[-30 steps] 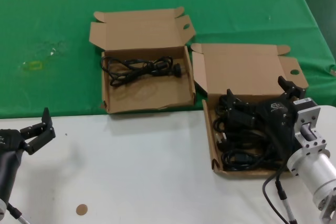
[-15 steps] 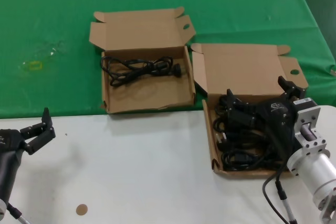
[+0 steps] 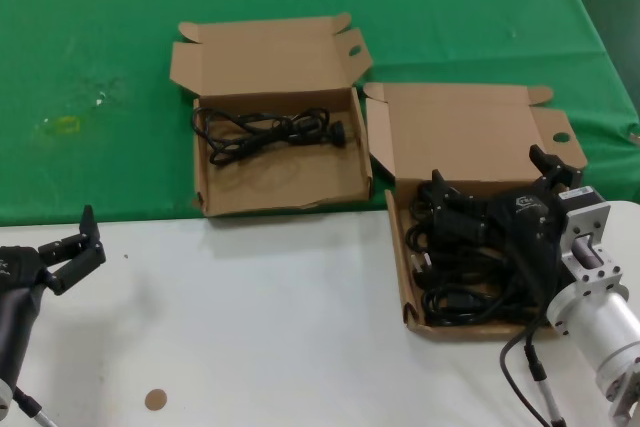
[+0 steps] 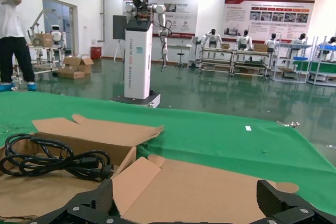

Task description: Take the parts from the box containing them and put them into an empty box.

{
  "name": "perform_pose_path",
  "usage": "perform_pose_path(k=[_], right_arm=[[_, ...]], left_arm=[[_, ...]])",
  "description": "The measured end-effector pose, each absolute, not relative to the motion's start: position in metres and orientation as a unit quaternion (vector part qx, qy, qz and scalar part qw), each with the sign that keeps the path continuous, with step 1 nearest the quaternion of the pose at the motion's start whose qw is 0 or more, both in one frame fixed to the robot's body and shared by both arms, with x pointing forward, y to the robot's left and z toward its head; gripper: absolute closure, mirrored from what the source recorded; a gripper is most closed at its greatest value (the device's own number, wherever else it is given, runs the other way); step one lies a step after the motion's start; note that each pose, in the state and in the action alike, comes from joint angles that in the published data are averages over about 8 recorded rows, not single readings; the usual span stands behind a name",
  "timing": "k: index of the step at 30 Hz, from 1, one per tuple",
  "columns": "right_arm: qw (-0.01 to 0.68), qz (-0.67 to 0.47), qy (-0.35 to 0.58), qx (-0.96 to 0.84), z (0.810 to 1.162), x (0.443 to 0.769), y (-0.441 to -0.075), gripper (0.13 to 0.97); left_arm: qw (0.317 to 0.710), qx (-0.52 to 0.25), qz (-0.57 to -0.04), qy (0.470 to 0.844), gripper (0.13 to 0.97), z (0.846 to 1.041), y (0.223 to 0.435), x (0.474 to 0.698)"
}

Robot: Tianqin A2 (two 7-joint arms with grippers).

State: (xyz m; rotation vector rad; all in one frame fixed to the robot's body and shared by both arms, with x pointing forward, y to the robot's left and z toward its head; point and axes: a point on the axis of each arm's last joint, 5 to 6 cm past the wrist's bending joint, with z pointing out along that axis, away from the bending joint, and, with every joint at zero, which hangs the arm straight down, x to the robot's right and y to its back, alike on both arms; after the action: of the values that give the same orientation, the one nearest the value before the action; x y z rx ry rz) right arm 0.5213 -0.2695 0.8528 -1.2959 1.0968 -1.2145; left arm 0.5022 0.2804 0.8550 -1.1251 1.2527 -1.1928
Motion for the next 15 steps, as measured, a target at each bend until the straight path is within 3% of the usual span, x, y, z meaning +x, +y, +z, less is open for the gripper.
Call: perform_pose_path(k=[15], right_arm=[[0.503, -0.503, 0.454, -0.537, 0.8528, 0.5213, -0.2695, 0.130]], left_arm=[[0.513, -0.468, -0.496, 0.521, 0.132, 0.8550, 0.2804, 0.5022]])
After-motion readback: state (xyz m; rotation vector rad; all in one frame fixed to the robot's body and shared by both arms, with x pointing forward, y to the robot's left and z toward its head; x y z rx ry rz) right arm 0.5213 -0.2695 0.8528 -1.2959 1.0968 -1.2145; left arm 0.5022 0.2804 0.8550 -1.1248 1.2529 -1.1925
